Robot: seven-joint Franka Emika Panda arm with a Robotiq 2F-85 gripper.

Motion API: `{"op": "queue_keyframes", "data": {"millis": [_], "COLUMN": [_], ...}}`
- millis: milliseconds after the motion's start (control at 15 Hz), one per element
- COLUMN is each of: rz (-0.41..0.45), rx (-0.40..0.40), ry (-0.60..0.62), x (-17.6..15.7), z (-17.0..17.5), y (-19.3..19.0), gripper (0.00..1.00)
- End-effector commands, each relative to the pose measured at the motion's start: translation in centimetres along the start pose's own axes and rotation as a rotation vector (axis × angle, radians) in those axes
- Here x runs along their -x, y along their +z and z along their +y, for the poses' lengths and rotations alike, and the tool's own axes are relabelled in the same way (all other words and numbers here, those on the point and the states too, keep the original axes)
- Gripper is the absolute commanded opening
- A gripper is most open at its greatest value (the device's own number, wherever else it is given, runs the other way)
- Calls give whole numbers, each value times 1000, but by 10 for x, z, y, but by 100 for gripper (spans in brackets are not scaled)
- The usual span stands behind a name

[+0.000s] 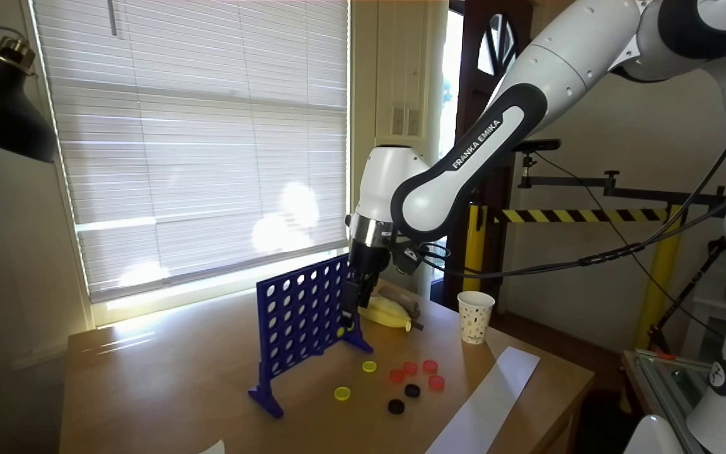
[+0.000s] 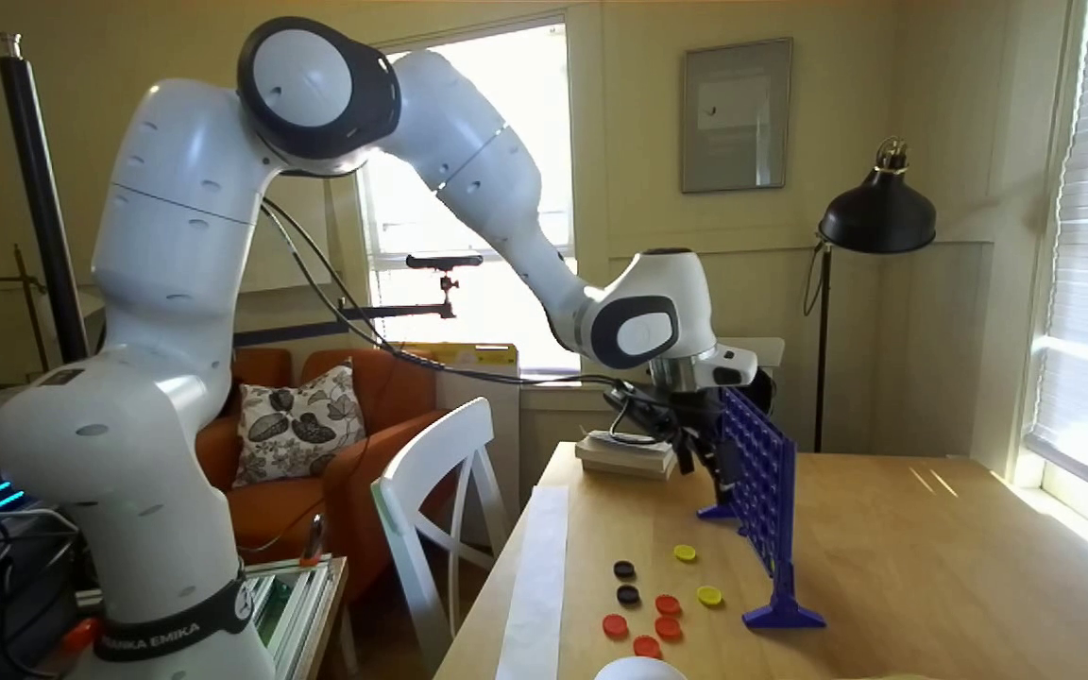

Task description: Place one yellow ring in the fifth line of the blue object

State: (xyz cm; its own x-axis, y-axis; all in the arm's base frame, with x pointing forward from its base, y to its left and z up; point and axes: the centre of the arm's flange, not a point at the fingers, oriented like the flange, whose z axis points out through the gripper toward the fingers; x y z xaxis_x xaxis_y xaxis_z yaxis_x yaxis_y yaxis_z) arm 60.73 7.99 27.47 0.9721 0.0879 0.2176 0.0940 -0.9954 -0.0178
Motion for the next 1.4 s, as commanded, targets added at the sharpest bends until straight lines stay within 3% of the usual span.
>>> {"op": "queue_keyframes", "data": {"millis": [0,200,600,1333], "rz": [-14,-42,-85,-114], "rx": [-61,-93,-70,-82], "ry": [-4,6,7,-73], "x": [2,5,6,-26], "z": [-8,-21,-23,-37], "y": [14,30,72,114], "gripper": [100,100,100,100]}}
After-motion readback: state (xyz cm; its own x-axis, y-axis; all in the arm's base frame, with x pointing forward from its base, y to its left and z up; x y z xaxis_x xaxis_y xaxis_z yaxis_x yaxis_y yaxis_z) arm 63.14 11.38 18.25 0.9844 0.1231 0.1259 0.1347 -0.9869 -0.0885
